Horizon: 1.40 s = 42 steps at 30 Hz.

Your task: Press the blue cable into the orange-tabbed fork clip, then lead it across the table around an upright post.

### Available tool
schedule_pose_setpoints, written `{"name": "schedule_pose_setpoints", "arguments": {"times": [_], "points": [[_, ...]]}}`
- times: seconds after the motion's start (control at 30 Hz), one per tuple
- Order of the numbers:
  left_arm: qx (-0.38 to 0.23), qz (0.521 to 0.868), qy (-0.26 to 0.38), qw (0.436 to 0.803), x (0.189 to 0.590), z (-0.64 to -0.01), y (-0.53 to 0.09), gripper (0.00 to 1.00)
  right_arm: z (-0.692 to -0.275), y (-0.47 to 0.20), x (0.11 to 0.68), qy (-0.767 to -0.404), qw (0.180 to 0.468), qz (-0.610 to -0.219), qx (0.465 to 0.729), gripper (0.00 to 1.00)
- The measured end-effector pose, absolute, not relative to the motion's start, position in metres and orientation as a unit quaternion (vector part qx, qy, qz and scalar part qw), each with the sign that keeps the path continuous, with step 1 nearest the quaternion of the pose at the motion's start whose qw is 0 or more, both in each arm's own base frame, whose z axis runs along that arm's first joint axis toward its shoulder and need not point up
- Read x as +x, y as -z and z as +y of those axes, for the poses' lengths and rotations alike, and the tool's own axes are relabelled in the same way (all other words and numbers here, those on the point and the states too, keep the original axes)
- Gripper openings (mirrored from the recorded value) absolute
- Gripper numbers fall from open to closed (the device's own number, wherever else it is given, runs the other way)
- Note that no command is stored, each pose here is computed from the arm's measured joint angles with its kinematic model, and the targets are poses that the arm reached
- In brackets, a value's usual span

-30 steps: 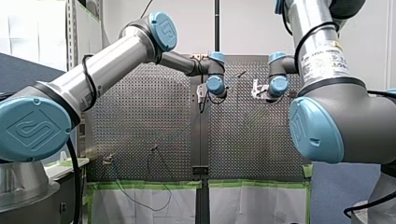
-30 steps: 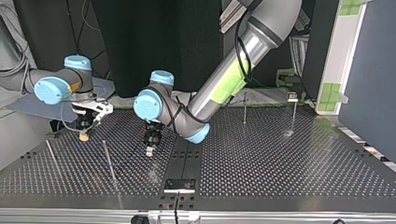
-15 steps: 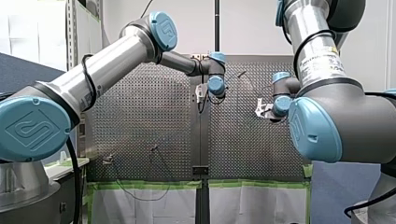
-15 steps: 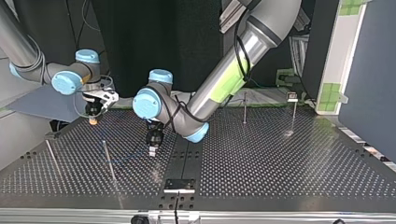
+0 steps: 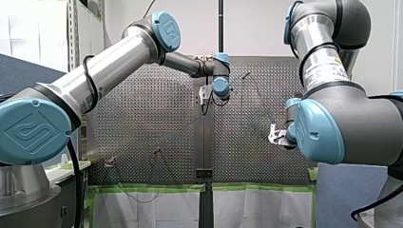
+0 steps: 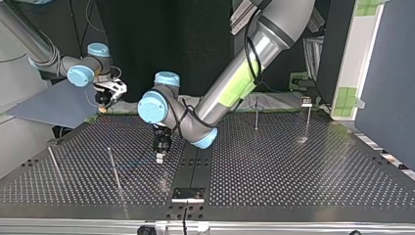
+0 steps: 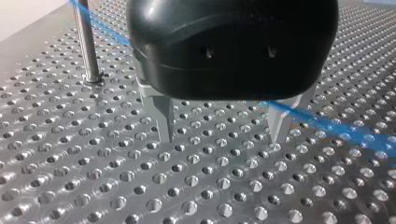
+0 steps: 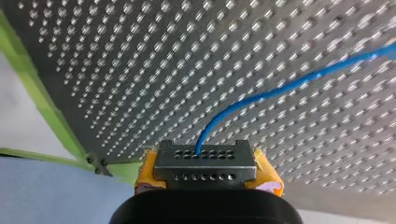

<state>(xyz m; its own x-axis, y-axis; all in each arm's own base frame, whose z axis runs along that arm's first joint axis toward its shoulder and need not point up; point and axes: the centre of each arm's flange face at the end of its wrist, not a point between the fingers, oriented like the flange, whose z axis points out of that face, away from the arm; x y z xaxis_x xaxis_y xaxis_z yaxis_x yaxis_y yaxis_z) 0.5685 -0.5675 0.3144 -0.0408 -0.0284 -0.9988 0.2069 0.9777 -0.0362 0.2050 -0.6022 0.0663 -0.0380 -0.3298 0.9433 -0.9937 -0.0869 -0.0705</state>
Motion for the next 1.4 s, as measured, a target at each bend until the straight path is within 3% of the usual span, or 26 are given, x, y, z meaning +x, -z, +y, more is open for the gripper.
{"name": "schedule_pose_setpoints", "arguments": {"times": [0.53,1.07,1.4], "points": [[0.059,0.712,0.090,0.694,0.569,-0.569,-0.316,1.00,-0.613,0.008,0.171,-0.448,0.372,-0.595,0.554,0.00],[0.057,0.711,0.091,0.695,0.569,-0.569,-0.317,1.00,-0.653,0.054,0.128,-0.462,0.405,-0.575,0.540,0.00],[0.055,0.711,0.093,0.695,0.569,-0.569,-0.316,1.00,-0.657,0.093,0.125,-0.454,0.400,-0.581,0.544,0.00]]}}
